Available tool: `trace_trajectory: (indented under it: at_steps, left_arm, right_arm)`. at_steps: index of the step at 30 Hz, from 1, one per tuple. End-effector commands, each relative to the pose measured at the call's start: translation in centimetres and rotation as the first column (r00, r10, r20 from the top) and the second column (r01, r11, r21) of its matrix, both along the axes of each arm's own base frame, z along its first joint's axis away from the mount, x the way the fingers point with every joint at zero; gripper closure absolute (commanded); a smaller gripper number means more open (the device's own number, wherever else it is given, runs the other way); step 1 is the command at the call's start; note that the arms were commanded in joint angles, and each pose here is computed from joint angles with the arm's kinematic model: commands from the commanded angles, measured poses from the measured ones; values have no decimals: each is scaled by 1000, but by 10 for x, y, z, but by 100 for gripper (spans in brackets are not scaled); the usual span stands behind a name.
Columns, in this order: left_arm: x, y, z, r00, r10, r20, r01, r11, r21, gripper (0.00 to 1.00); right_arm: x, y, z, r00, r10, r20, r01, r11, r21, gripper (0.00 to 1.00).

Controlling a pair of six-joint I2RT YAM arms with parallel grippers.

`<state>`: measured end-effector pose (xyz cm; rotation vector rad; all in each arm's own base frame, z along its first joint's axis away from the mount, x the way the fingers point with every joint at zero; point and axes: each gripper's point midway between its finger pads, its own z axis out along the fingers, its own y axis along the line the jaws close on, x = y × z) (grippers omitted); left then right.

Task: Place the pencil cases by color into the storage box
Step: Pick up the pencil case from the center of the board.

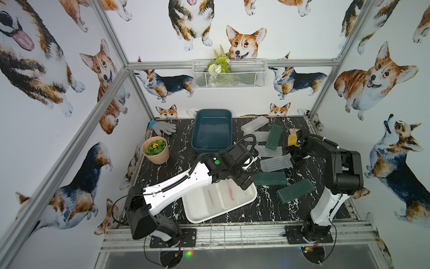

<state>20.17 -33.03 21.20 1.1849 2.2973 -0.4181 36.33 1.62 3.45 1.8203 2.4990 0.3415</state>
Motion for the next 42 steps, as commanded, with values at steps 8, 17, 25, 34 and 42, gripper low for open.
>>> trace_trajectory:
  at_steps: [8,17,25,34,42]
  left_arm:
    - [1,1,2,1000,-4,3,4,1000,-6,1]
    - [2,4,3,1000,2,5,-2,1000,-5,1]
    - [2,3,1,1000,3,0,-3,1000,-9,1]
    - [3,4,-4,1000,-15,16,14,1000,12,1]
    - [20,5,2,995,20,98,-23,999,30,1]
  right_arm:
    - [7,0,-13,996,-94,-11,94,995,13,0]
    - [17,-1,3,996,-86,25,86,996,1,0]
    - [16,0,3,997,-73,20,73,997,-13,0]
    - [20,2,-8,998,-59,4,59,998,-12,0]
    - [22,2,-14,998,-58,-8,58,998,-18,6]
